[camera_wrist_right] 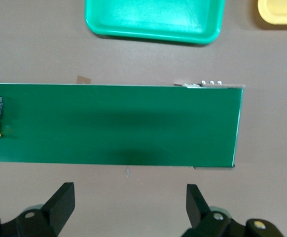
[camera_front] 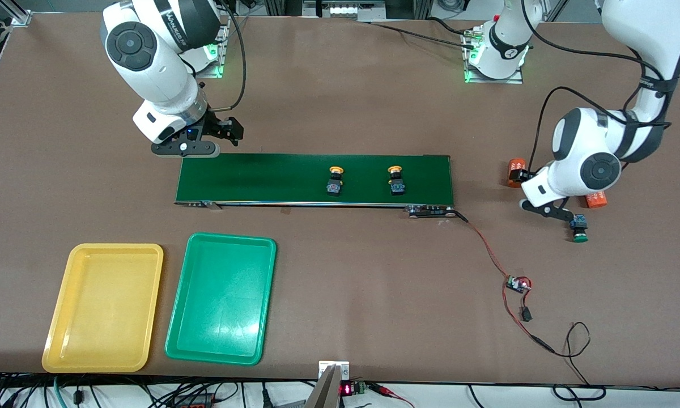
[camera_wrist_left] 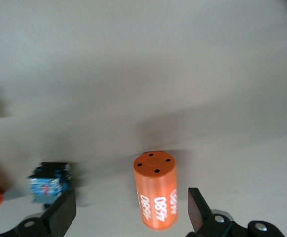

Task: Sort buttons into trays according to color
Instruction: 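Grasp an orange cylinder with the left gripper while the right gripper lowers, then place the cylinder on the conveyor while the right gripper grasps a button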

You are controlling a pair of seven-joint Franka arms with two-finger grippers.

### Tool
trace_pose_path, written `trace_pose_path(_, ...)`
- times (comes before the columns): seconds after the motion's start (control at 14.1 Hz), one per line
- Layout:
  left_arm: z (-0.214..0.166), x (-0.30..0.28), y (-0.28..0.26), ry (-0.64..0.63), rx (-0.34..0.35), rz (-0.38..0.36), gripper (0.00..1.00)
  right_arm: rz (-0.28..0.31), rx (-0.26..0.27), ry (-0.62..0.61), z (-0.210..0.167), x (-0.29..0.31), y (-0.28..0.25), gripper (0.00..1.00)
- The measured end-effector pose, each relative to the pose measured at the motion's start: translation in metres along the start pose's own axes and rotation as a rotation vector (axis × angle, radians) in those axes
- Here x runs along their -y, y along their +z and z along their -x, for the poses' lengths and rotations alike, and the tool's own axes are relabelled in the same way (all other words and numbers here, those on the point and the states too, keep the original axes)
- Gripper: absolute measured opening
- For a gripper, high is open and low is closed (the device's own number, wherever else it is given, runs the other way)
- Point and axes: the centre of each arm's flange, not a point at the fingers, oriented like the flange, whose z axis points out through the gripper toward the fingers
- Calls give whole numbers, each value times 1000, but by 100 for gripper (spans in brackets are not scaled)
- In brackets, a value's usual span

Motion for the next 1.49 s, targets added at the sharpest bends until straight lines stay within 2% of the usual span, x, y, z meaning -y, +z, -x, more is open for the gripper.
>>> trace_pose_path(0.21,13,-4,34,5,38,18,100,-1,-4,-17,-6,10,7,100)
trace_pose_path(0.43,12,-8,49,-20,60,67,100,-2,-8,-37,-6,23,15,100)
trace_pose_path(0.57,11,-9,56,-16,65,76,93,-5,-16,-39,-12,27,27,100)
trace_pose_path(0.85,3,-6,45,99,28,71,50,-7,-21,-34,-26,31,59,100)
trace_pose_path(0.99,-6,-11,24,232,-2,59,50,-6,-21,-21,-32,25,61,100)
trace_pose_path(1.21,-30,-38,-23,503,-50,30,50,-7,-27,7,-40,12,58,100)
trace_pose_path(1.49,-54,-106,-68,795,-124,-16,50,-4,-19,-5,-37,18,62,100)
